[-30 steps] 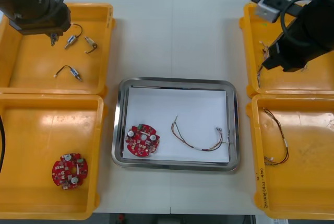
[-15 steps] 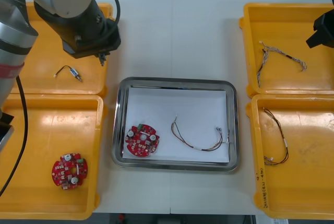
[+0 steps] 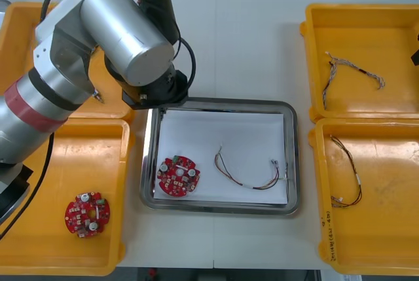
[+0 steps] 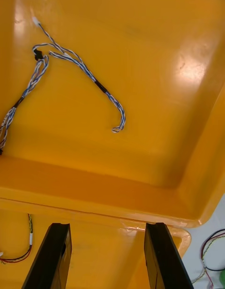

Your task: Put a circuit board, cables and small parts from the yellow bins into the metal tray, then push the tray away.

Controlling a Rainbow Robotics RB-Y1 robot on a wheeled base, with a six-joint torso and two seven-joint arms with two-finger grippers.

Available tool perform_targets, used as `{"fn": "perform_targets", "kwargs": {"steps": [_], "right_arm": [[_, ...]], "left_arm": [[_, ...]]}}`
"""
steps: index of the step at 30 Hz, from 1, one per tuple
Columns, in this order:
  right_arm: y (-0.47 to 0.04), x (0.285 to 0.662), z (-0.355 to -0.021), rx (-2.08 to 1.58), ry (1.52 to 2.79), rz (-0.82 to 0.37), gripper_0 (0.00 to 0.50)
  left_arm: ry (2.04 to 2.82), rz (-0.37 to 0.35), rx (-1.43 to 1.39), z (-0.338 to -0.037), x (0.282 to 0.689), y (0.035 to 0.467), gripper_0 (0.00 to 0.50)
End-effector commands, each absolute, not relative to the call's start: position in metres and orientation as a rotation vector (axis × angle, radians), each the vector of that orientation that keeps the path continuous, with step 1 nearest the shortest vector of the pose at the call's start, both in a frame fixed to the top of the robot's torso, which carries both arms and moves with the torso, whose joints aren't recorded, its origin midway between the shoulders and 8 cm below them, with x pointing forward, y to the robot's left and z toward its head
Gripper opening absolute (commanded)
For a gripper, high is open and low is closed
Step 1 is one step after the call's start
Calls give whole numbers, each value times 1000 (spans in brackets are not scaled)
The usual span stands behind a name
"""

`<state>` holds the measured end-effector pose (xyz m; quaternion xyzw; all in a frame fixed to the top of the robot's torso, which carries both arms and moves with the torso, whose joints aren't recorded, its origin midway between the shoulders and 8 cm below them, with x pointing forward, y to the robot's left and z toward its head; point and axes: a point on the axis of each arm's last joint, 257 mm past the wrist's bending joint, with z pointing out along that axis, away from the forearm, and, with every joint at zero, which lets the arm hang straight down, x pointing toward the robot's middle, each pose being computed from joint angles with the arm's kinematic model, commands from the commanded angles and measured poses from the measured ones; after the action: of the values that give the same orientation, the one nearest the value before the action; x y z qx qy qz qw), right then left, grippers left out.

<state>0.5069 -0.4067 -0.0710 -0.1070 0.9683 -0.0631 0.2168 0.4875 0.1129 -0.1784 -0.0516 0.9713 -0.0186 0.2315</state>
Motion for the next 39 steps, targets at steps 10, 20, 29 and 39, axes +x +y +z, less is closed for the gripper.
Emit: {"fn": "perform_targets", "kwargs": {"steps": [10,20,29,39], "right_arm": [[-408,542,-19,-324,2595,-109,448],[-396,579,-22,-481,2534,-178,450],[-390,607,-33,-527,2499,-162,450],[-384,633,-58,-597,2455,-189,448]], "left_arm": [[2610,-56,-163,-216,479,90,1],[2586,-49,-177,-237,485,88,2],[2576,-49,-188,-241,490,89,35],[2569,-47,-197,-240,491,91,467]]}}
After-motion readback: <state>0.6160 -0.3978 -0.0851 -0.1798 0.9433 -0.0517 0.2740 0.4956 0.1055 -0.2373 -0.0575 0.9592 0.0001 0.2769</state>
